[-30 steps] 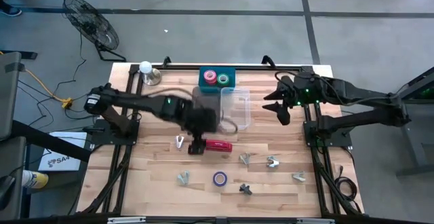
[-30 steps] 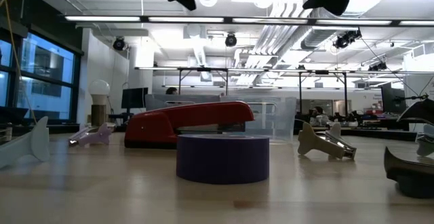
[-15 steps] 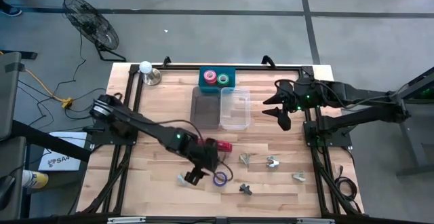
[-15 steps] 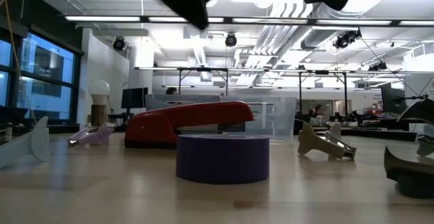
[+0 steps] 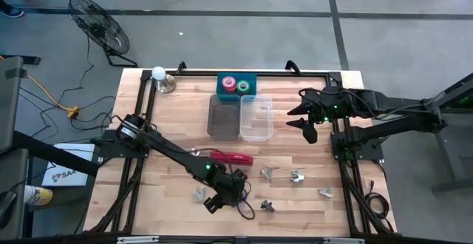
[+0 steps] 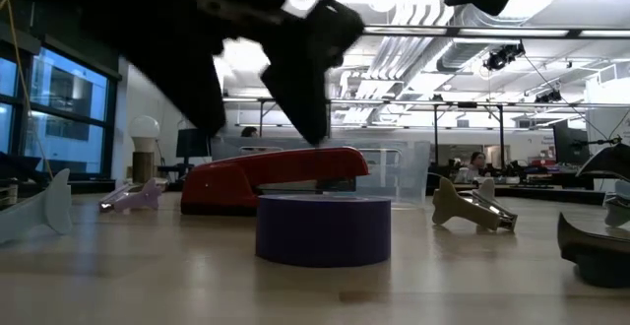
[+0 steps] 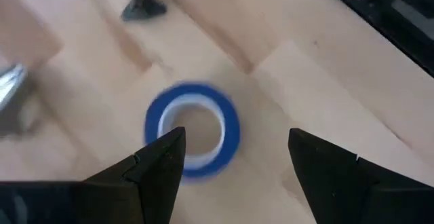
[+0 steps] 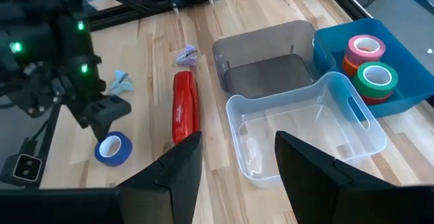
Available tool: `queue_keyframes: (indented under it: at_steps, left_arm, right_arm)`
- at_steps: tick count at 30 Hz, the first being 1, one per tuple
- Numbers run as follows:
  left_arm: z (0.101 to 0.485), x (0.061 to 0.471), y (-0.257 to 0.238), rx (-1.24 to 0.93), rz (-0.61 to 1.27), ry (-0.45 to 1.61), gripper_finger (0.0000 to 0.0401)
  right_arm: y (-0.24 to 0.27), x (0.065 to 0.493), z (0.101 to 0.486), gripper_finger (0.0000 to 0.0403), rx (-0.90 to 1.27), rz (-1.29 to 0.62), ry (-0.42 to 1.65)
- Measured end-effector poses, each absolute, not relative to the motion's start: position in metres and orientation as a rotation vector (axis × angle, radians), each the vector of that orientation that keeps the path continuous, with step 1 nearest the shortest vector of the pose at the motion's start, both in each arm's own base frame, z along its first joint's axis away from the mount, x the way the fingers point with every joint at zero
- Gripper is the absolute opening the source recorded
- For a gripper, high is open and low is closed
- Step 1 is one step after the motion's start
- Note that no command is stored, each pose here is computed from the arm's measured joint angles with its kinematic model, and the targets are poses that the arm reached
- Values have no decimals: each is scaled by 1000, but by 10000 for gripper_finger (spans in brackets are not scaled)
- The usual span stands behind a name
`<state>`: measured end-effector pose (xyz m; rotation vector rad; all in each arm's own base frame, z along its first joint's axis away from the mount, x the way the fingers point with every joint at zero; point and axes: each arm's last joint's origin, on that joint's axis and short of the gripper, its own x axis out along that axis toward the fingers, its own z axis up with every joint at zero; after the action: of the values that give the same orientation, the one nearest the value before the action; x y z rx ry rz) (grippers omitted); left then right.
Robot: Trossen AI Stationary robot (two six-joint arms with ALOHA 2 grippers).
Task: Pick and place Stapler, Stapler remover, tape
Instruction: Put the violet tape into the blue bin
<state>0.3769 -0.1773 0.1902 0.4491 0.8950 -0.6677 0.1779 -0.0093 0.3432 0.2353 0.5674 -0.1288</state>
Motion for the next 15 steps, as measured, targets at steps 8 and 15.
queue_keyframes:
  at_steps: [8,15]
  left_arm:
    - [166,383,-182,503,-661,921,257]
    - [157,384,-180,504,-671,956,246]
  right_arm:
    - [-9,178,343,177,243,-131,570]
    - [-9,178,343,177,258,-135,571]
